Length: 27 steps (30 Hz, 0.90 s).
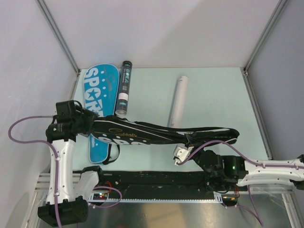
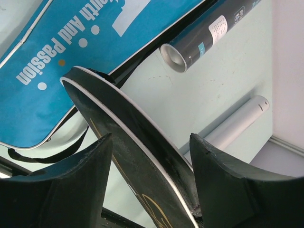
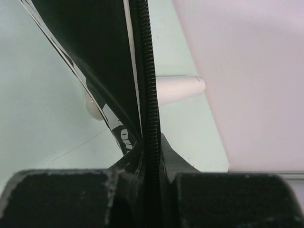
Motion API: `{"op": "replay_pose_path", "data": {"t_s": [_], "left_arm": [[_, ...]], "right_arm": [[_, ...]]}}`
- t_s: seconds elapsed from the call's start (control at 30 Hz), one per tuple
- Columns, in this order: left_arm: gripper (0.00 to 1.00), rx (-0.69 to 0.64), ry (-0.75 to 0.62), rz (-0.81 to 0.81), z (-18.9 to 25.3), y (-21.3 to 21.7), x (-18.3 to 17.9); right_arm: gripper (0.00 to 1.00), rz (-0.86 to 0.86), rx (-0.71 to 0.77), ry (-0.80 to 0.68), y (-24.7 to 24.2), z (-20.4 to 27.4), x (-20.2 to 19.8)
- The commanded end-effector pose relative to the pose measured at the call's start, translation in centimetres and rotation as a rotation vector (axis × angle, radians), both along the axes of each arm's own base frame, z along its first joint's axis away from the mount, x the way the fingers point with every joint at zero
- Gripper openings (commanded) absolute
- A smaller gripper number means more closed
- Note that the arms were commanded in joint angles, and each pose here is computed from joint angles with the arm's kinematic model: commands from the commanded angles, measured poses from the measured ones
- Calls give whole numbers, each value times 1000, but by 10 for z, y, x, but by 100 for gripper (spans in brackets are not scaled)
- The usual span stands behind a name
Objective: Pack up the badminton gear
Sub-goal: Place the racket bag at the center of the board.
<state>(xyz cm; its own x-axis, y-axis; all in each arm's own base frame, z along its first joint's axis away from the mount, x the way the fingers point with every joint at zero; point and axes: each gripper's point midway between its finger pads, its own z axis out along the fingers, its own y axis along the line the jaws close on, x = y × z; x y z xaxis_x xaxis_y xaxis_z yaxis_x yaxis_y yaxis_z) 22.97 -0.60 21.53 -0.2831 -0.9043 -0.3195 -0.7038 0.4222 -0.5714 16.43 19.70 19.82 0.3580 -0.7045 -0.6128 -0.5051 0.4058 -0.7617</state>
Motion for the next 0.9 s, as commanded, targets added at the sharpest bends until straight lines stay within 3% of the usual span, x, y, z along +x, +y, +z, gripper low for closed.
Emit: {"op": "replay_pose_path", "data": {"t_s": [0.0,0.13,0.2,0.27,0.37,0.43,0.63,0.87], "left_arm": [[69,-7,-35,-13,7,-1,-1],[64,-50,3,-17,-8,-7,-7],[56,-72,18,-15,-14,-8,-8],[37,-94,18,-18,-14,-12,-9],[13,-128,-2,-22,-9,-17,-10],[4,-145,-21,-23,-4,-20,-10],[0,-174,-47,-19,3,-25,-12],[0,-199,-35,-20,0,-28,-12]], "right_arm": [[0,-59,183,1,-1,31,3],[0,-74,172,-1,-4,28,4],[0,-74,177,3,-4,28,3],[1,-79,197,10,-4,30,2],[13,-46,232,77,3,27,-6],[23,13,251,152,13,26,-18],[54,140,313,320,42,38,-51],[63,266,536,363,78,96,-62]]}}
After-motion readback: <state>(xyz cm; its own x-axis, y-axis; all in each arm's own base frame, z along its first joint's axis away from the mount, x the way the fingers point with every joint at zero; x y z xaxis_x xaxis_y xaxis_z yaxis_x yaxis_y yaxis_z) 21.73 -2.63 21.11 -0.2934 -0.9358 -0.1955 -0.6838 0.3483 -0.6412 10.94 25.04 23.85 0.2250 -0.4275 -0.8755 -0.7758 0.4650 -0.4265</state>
